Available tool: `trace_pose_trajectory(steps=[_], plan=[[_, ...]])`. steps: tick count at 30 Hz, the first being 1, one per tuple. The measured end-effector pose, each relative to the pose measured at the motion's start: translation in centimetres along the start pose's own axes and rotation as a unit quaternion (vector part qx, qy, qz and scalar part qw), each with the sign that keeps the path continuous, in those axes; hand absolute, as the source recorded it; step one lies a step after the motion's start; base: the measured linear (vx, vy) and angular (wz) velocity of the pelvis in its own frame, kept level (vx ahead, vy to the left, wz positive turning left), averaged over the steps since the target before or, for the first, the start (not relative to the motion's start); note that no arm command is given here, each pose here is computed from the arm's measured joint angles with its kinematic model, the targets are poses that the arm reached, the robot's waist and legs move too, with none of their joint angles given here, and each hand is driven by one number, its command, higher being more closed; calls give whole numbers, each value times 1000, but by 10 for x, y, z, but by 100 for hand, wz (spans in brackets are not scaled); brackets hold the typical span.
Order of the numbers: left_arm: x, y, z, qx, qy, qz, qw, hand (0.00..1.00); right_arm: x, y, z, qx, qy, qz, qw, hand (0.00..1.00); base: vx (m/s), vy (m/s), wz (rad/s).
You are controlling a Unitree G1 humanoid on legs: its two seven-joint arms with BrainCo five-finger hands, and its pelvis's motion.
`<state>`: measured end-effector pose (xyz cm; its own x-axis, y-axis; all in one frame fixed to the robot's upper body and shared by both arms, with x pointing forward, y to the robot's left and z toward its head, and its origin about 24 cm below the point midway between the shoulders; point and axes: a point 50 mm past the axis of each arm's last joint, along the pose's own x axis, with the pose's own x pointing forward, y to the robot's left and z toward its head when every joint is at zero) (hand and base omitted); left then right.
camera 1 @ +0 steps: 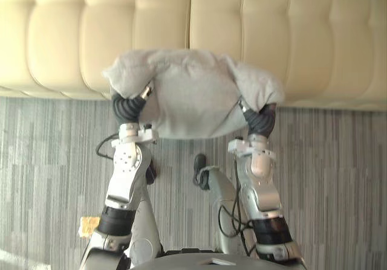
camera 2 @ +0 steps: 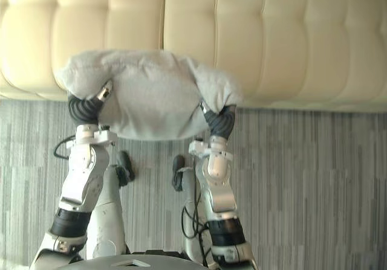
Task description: Pick up cushions and gather them together orderly.
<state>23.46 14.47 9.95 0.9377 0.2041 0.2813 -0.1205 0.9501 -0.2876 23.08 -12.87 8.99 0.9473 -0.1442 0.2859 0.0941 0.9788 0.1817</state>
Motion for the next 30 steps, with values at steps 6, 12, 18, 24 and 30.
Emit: trace_pose_trajectory(steps=[6, 12, 18, 24, 30], plan=[[-12, 7, -11, 9, 31, -8, 999, 100, -2, -6, -4, -18, 9, 9, 1000, 100, 79, 55, -22], [-18, 12, -21, 16, 57, -8, 998, 100, -3, -10, -15, -27, 36, 18, 999, 100, 21, 61, -13], [-29, 18, -28, 23, 82, -8, 996, 100, -7, -13, -19, -31, 53, 24, 998, 100, -40, 57, 0], [-33, 20, -31, 25, 93, -8, 995, 100, -7, -13, -20, -32, 55, 23, 998, 100, -14, 29, 11], [-32, 19, -31, 25, 94, -9, 995, 100, -7, -14, -20, -33, 54, 22, 998, 100, 36, -11, 23]])
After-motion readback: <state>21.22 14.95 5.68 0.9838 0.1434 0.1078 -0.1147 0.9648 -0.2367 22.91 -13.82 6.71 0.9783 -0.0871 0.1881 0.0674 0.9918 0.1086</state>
